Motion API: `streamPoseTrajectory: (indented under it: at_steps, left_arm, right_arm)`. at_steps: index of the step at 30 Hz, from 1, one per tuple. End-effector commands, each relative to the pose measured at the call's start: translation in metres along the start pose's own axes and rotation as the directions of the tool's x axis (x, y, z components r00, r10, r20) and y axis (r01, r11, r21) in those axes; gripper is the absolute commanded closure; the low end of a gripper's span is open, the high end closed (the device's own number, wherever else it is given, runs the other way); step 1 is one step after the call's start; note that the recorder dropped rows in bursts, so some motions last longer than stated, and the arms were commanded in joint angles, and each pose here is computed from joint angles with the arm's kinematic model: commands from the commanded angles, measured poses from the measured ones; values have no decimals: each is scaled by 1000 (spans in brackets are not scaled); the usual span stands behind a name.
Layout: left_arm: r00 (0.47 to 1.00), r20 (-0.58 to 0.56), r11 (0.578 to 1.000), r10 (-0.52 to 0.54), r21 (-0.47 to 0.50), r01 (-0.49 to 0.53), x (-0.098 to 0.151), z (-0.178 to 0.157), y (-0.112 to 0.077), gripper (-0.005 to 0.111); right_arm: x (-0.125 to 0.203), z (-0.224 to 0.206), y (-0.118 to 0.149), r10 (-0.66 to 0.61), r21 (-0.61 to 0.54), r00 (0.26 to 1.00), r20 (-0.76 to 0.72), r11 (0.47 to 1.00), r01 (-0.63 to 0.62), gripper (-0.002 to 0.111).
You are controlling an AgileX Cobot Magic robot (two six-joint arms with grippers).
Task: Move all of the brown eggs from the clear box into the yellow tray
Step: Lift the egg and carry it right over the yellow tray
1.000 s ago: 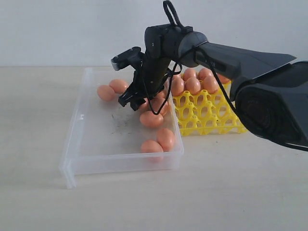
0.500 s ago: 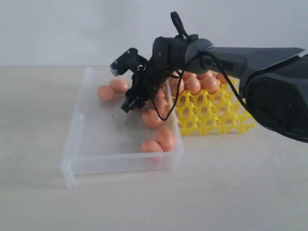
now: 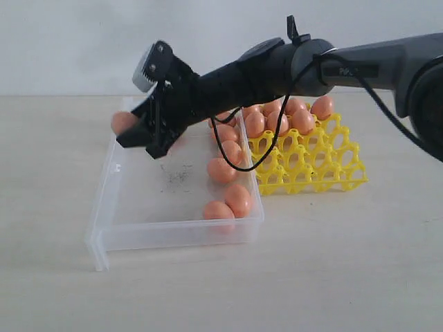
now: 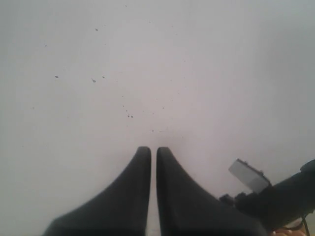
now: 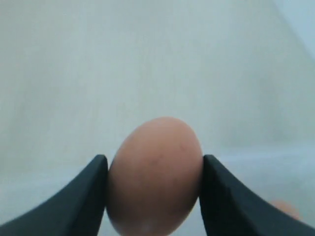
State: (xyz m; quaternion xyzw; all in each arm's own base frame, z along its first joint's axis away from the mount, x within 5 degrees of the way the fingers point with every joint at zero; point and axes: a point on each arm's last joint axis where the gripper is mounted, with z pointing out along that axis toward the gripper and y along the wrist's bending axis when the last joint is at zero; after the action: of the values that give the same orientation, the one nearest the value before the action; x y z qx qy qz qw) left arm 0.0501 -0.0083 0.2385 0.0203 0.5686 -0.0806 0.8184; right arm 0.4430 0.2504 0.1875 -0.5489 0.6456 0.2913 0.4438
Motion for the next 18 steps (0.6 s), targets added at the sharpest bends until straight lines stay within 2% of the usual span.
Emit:
streamPoseTrajectory:
  at_steps: [1,4,8,11,14,18]
  left_arm:
    - [1000,-8,1000,-13,0,13,2,0,0,102]
    - [1000,-8,1000,-13,0,13,2,0,0,102]
    - [1000,-8,1000,-13,0,13,2,0,0,102]
    - [1000,-8,1000,-13,0,13,2,0,0,102]
    - [1000,-8,1000,-13,0,13,2,0,0,102]
    - [1000,-8,1000,-13,0,13,2,0,0,102]
  right_arm:
    - [-28,-15,6,-26,43,977,211,999,17,109]
    - [-32,-21,12,23,37,957,289,999,-35,109]
    - [-34,-27,17,6,49,966,258,999,-20,109]
    - [-30,-38,3,-11,264,994,107,964,-18,109]
    - [-25,-57,-8,-7,466,998,-57,884,33,109]
    - [-13,-80,-1,-39,555,964,-263,812,184,109]
